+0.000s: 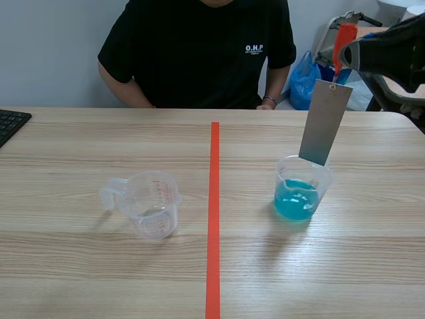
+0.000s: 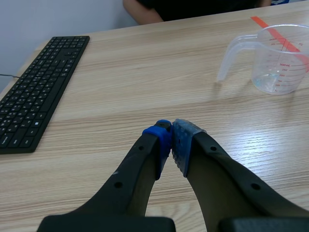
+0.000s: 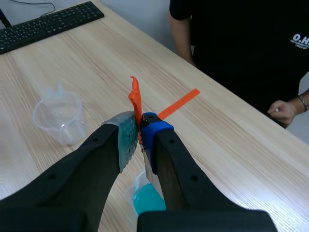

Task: Do the redox reaction experiment.
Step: 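Hold the plate still in the solution, then raise the plate and point at it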

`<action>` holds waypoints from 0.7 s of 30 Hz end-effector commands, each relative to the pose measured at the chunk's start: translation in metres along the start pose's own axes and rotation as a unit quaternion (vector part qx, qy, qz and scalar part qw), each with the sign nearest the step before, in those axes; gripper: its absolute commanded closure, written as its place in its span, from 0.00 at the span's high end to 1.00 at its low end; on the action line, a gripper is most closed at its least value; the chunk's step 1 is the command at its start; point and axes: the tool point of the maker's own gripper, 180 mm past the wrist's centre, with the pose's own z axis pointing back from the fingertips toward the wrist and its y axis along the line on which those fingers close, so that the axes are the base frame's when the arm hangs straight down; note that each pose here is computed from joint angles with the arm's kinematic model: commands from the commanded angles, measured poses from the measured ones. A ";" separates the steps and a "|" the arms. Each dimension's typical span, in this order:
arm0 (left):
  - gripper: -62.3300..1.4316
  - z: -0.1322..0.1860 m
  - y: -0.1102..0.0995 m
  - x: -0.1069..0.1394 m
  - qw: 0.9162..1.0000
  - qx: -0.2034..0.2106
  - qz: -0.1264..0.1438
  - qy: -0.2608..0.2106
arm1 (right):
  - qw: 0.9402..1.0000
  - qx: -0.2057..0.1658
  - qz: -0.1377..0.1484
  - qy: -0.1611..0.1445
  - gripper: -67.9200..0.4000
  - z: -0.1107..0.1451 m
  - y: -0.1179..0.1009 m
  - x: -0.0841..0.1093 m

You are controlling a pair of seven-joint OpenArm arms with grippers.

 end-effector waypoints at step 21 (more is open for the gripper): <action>0.09 -0.003 0.003 0.009 1.000 0.000 -0.002 -0.020 | 0.998 0.030 0.032 -0.035 0.03 0.015 0.017 0.050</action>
